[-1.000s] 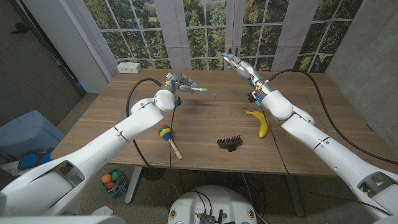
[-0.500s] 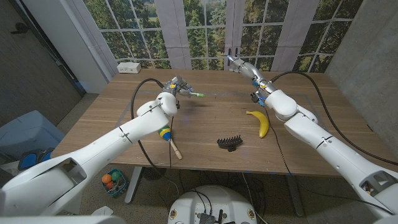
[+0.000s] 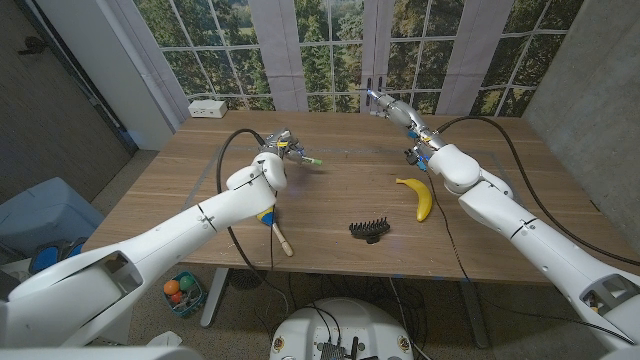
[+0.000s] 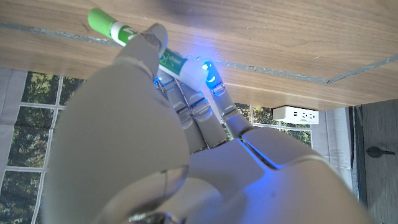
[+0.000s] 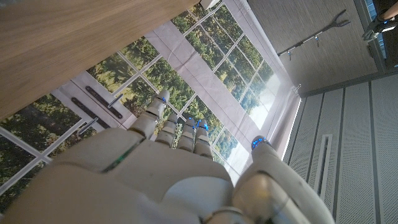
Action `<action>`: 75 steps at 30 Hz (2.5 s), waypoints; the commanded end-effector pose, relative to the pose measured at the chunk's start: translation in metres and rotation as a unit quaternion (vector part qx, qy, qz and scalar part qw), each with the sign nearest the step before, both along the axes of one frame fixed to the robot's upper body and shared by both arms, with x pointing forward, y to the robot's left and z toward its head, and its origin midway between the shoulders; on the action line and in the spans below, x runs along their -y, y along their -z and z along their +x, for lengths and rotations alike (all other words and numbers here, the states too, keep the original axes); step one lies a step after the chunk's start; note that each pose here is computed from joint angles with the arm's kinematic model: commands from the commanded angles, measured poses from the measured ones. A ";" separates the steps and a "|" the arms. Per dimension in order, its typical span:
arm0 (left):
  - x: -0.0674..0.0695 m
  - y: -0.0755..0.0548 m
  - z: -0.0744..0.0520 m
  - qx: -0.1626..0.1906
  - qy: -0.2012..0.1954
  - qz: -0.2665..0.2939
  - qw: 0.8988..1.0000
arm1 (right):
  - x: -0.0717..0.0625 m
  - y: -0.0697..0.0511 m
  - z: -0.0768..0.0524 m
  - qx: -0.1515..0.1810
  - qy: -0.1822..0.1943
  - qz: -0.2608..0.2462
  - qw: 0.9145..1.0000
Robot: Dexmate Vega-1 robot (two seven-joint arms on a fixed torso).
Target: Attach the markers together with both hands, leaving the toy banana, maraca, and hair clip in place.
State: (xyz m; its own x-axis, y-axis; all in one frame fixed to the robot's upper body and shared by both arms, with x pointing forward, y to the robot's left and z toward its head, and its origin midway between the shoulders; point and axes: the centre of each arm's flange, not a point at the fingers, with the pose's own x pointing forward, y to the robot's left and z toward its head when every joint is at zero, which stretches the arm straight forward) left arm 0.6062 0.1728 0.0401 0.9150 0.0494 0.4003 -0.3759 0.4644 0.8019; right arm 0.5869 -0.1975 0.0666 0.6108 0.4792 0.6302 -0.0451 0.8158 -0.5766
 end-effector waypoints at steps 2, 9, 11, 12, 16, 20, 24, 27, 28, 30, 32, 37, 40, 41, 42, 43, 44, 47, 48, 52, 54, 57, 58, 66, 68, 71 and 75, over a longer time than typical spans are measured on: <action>-0.003 0.014 0.011 -0.021 -0.023 0.019 0.999 | 0.000 0.001 0.002 -0.004 0.001 0.002 1.000; -0.001 0.016 0.013 -0.036 -0.027 0.022 0.999 | 0.001 0.001 0.002 -0.002 0.004 0.002 1.000; 0.000 0.015 0.013 -0.046 -0.032 0.031 0.998 | 0.001 0.001 0.002 -0.002 0.005 0.003 1.000; 0.001 0.015 0.013 -0.049 -0.035 0.034 0.998 | 0.001 0.001 0.002 -0.002 0.004 0.003 1.000; 0.004 0.014 0.014 -0.073 -0.045 0.055 0.995 | 0.002 0.001 0.002 -0.004 0.006 0.003 1.000; 0.007 0.012 0.015 -0.094 -0.038 0.083 0.991 | 0.004 0.002 0.001 -0.005 0.007 0.005 1.000; 0.009 0.010 0.014 -0.112 -0.035 0.100 0.988 | 0.005 0.003 0.000 -0.006 0.006 0.007 1.000; 0.012 0.009 0.011 -0.118 -0.048 0.107 0.986 | 0.006 0.003 -0.001 -0.005 0.005 0.008 1.000; 0.012 0.008 0.009 -0.118 -0.053 0.109 0.986 | 0.006 0.003 -0.002 -0.005 0.004 0.008 1.000; 0.013 0.007 0.007 -0.120 -0.060 0.112 0.985 | 0.007 0.004 -0.003 -0.004 0.004 0.009 1.000; 0.014 0.006 0.004 -0.120 -0.071 0.110 0.984 | 0.007 0.004 -0.004 -0.005 0.003 0.009 1.000; 0.013 0.006 -0.002 -0.121 -0.069 0.103 0.985 | 0.008 0.005 -0.005 -0.004 0.002 0.010 1.000; 0.010 0.005 -0.008 -0.106 -0.076 0.093 0.987 | 0.008 0.006 -0.006 -0.004 0.001 0.011 1.000; 0.010 0.005 -0.011 -0.092 -0.087 0.098 0.987 | 0.008 0.007 -0.006 -0.004 0.001 0.011 1.000; 0.010 0.006 -0.013 -0.078 -0.096 0.101 0.987 | 0.009 0.007 -0.006 -0.005 0.001 0.012 1.000; 0.010 0.006 -0.016 -0.070 -0.099 0.099 0.988 | 0.009 0.008 -0.005 -0.006 0.002 0.012 1.000; 0.009 0.006 -0.017 -0.065 -0.099 0.093 0.989 | 0.010 0.008 -0.005 -0.008 0.002 0.012 1.000; 0.003 0.008 -0.022 -0.038 -0.085 0.072 0.993 | 0.012 0.010 -0.003 -0.013 0.000 0.013 1.000; 0.001 0.009 -0.023 -0.026 -0.077 0.061 0.995 | 0.013 0.010 -0.003 -0.014 -0.001 0.015 1.000; -0.009 0.012 -0.030 0.035 -0.051 0.019 0.998 | 0.017 0.013 -0.001 -0.021 -0.005 0.023 1.000; -0.011 0.012 -0.032 0.059 -0.045 0.017 0.997 | 0.020 0.015 0.000 -0.024 -0.007 0.028 0.999; -0.018 0.011 -0.034 0.076 0.001 -0.019 0.997 | 0.023 0.019 0.000 -0.027 -0.007 0.036 0.999; -0.021 0.010 -0.033 0.078 0.021 -0.033 0.996 | 0.024 0.020 0.001 -0.028 -0.007 0.039 0.999; -0.039 0.007 -0.034 0.125 0.129 -0.098 0.979 | 0.031 0.032 0.005 -0.040 -0.009 0.073 0.996; -0.041 0.007 -0.035 0.132 0.140 -0.100 0.976 | 0.033 0.035 0.006 -0.044 -0.009 0.080 0.996; -0.043 0.007 -0.037 0.155 0.162 -0.103 0.969 | 0.035 0.039 0.009 -0.049 -0.012 0.091 0.995; -0.048 0.007 -0.036 0.169 0.209 -0.124 0.955 | 0.038 0.042 0.011 -0.053 -0.013 0.104 0.993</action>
State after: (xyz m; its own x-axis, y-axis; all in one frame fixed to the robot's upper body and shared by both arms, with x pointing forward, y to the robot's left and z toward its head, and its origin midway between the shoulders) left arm 0.5861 0.2181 0.0194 0.8492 0.0212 0.5277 -0.4301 0.6076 0.6677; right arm 0.5919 -0.2268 0.0364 0.6524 0.4038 0.6413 -0.1019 0.8853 -0.4537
